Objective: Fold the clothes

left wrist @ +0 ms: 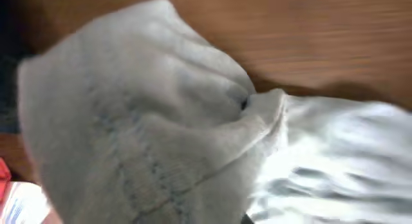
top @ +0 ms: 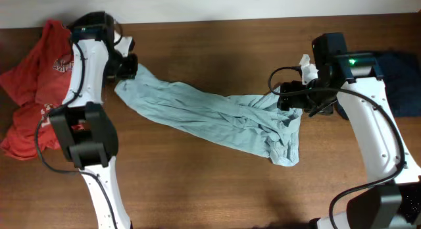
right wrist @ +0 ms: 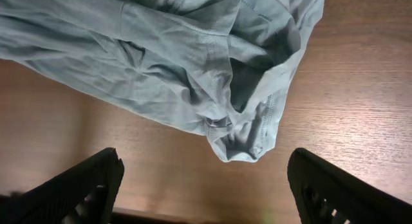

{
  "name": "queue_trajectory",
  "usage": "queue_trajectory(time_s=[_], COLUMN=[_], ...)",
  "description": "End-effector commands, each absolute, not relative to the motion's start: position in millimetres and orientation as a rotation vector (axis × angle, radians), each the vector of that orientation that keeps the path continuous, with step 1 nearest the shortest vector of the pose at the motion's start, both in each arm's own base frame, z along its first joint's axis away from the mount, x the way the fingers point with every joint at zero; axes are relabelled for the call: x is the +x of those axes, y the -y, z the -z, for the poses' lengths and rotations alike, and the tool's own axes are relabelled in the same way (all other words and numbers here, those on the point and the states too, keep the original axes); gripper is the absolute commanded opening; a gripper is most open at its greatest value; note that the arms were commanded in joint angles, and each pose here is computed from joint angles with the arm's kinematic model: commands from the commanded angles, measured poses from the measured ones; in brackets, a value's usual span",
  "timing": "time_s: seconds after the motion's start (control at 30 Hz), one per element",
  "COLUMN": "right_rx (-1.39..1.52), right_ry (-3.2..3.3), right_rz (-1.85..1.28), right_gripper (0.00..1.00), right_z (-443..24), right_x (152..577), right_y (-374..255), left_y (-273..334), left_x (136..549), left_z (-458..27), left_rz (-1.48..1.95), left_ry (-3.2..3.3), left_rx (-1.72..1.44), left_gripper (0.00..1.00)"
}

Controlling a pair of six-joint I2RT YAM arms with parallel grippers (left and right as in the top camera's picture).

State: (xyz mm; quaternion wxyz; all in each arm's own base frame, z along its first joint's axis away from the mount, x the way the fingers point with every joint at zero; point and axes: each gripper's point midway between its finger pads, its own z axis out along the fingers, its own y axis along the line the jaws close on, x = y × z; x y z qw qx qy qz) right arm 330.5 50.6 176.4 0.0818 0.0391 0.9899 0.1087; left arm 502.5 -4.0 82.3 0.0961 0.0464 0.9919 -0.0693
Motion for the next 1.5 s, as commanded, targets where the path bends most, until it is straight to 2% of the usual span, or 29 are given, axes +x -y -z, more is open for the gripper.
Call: queue_trajectory(time_s=[0.0,0.27,0.8,1.0,1.2,1.47], right_rx=[0.1,0.1,0.1,0.101,0.103,0.103], right_ry=[-2.961,-2.961,-2.962,-2.965,-2.978,-2.979], right_rz=[-0.337,-0.337,-0.338,-0.338,-0.336,-0.336], right_gripper=[0.85,0.85,0.85,0.85,0.85,0.85], right_z=[-174.9,-174.9,-174.9,-174.8,-174.4,-174.1], right_x=[330.1,330.2,330.0,329.1,325.9,325.8], right_y=[-53.1,-53.1,-53.2,-53.2,-52.9,-52.9], left_y=[30.9,67.8,181.7,193.7,178.9,172.3], left_x=[500.3,482.1,432.1,426.7,425.7,425.7], left_z=[-119.8,-127.8,-117.6,-100.7,-71.7,-61.1], left_rz=[0.231,0.246,0.287,0.282,0.152,0.089], left_ry=[-2.86,-2.885,-2.935,-2.966,-3.057,-3.083], left_rx=[0.268,0.393,0.735,0.778,0.747,0.75], left_gripper=[0.0,0.01,0.01,0.01,0.01,0.0])
